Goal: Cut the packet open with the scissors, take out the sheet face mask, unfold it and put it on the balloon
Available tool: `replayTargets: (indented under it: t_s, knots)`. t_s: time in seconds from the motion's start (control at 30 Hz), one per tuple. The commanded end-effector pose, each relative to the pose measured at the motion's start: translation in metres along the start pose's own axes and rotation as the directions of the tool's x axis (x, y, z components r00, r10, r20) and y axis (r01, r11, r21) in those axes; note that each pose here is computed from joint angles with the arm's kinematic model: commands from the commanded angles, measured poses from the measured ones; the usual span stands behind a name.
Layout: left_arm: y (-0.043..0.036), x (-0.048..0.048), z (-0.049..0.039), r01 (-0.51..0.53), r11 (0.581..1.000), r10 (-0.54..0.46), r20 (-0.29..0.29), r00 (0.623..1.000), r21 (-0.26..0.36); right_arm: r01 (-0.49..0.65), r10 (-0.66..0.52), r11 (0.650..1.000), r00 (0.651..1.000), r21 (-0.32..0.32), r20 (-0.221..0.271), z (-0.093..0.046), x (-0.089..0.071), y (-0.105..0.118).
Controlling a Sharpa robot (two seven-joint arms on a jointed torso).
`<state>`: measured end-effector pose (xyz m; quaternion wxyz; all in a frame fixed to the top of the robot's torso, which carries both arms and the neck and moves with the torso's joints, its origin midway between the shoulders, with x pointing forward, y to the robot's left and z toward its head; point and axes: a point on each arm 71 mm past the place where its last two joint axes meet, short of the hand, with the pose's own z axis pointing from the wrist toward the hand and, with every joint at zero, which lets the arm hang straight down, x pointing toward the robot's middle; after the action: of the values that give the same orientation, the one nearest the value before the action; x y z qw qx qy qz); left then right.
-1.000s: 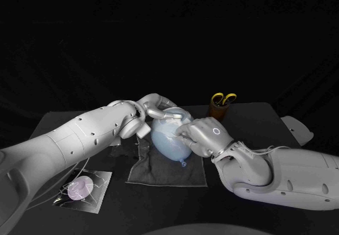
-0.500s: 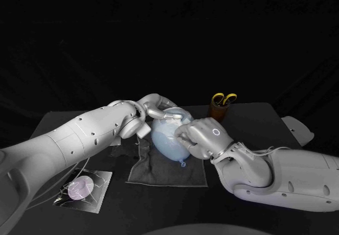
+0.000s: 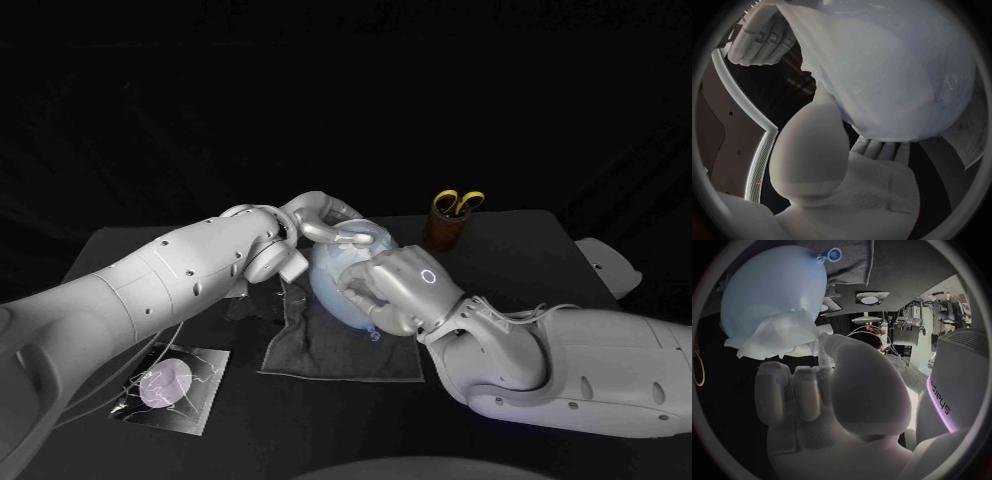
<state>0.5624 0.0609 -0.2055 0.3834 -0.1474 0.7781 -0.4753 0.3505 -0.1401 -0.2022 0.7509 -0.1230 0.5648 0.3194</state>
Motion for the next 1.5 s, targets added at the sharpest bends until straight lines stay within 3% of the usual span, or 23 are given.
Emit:
replayTargets:
  t_s: [0.03, 0.23, 0.5, 0.83, 1.17, 1.5]
  knots:
    - [0.0008, 0.0029, 0.0004, -0.002, 1.0, 0.002, -0.017, 1.0, -0.009, 0.011, -0.012, 1.0, 0.999, -0.022, -0.049, 0.002, 0.006, 0.004]
    - [0.0003, 0.0034, 0.0007, -0.002, 1.0, 0.002, -0.018, 1.0, -0.008, 0.015, -0.016, 1.0, 0.995, -0.019, -0.1, 0.004, 0.015, 0.007]
    - [0.0, 0.0039, 0.0011, -0.003, 1.0, 0.002, -0.019, 1.0, -0.009, -0.015, 0.012, 1.0, 0.993, -0.023, -0.121, 0.004, 0.026, 0.019]
    - [-0.0007, 0.0047, 0.0014, -0.003, 1.0, 0.002, -0.021, 1.0, -0.008, -0.03, 0.029, 1.0, 0.994, -0.008, -0.109, 0.007, 0.031, 0.026]
    - [-0.0011, 0.0054, 0.0015, -0.003, 1.0, 0.002, -0.023, 1.0, -0.008, -0.049, 0.05, 0.999, 0.997, 0.009, -0.067, 0.012, 0.033, 0.027]
    - [-0.0021, 0.0068, 0.0019, -0.003, 1.0, 0.002, -0.026, 1.0, -0.006, -0.068, 0.068, 0.998, 0.993, 0.001, -0.092, 0.017, 0.039, 0.032]
